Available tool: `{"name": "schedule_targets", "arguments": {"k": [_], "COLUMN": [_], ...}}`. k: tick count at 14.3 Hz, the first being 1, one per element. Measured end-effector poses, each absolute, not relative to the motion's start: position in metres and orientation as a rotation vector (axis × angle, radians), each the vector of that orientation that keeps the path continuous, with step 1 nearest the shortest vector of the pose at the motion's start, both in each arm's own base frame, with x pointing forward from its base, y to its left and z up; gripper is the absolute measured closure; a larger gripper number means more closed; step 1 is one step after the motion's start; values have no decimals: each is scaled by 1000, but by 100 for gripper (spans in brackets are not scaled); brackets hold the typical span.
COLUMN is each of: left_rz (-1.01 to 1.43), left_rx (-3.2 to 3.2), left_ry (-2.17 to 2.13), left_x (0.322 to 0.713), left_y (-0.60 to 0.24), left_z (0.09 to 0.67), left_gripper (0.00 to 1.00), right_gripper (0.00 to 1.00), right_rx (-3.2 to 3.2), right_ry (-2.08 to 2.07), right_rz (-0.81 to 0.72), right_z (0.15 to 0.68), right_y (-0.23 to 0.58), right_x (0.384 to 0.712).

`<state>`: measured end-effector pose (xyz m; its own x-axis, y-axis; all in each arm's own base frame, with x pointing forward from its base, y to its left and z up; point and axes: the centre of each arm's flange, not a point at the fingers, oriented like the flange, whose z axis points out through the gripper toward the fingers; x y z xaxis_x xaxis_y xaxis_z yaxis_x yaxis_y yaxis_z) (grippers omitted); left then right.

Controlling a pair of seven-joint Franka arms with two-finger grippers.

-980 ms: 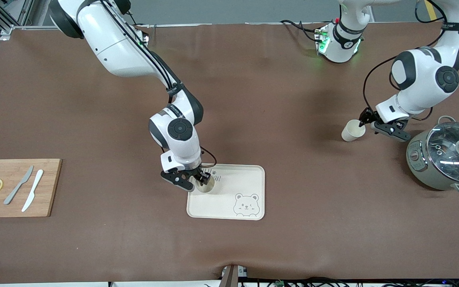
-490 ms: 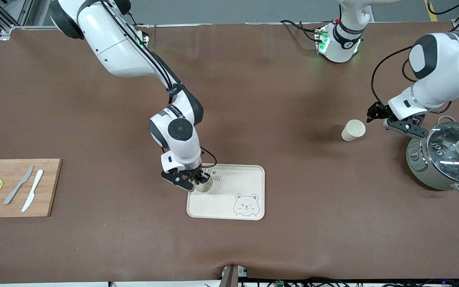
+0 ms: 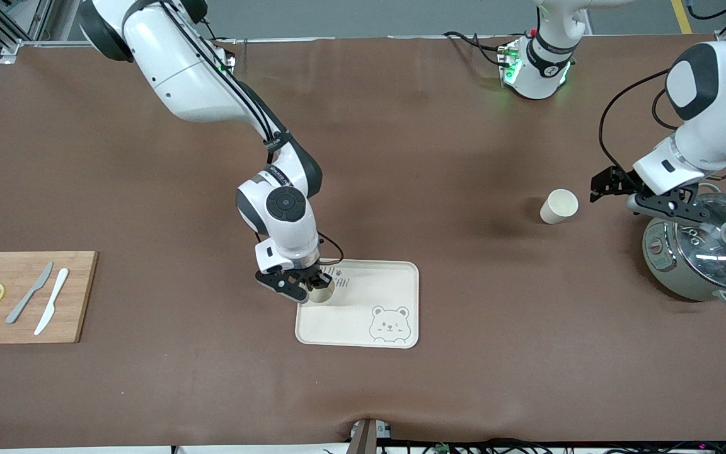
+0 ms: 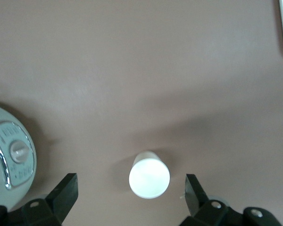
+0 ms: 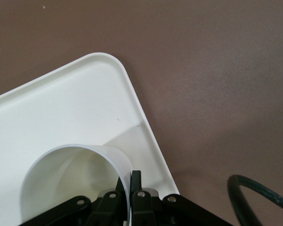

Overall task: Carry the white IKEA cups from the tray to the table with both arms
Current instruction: 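Carry the cup toward the cutting board while the left gripper withdraws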

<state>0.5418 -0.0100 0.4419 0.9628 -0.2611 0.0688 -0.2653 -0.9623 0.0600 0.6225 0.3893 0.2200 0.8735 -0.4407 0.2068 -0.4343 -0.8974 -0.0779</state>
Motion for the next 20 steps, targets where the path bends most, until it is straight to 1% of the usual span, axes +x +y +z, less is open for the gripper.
{"name": "schedule_targets", "arguments": {"k": [3, 6, 9, 11, 13, 15, 17, 20], "left_rz": [111, 111, 97, 102, 108, 114, 114, 124], "left_rx": [3046, 3045, 3041, 3038, 3037, 3036, 3036, 3035], "left_ry": [-345, -286, -236, -208, -191, -184, -183, -182], "left_x": [569, 588, 596, 598, 599, 600, 600, 600], "left_y": [-27, -44, -66, -82, -90, -90, -88, -88], "left_z": [456, 471, 499, 521, 534, 541, 551, 560], "left_gripper": [0, 0, 0, 0, 0, 0, 0, 0], "right_gripper": [95, 95, 95, 95, 95, 95, 95, 95], "right_rx": [-3009, -3002, -3047, -3080, -3124, -3165, -3204, -3252], "right_ry": [704, 713, 744, 707, 618, 511, 389, 241], "right_rz": [-348, -366, -349, -263, -175, -155, -135, -69], "right_z": [222, 239, 290, 342, 399, 445, 467, 470], "right_y": [390, 391, 385, 372, 343, 301, 248, 168], "right_x": [624, 630, 632, 628, 624, 620, 612, 593]}}
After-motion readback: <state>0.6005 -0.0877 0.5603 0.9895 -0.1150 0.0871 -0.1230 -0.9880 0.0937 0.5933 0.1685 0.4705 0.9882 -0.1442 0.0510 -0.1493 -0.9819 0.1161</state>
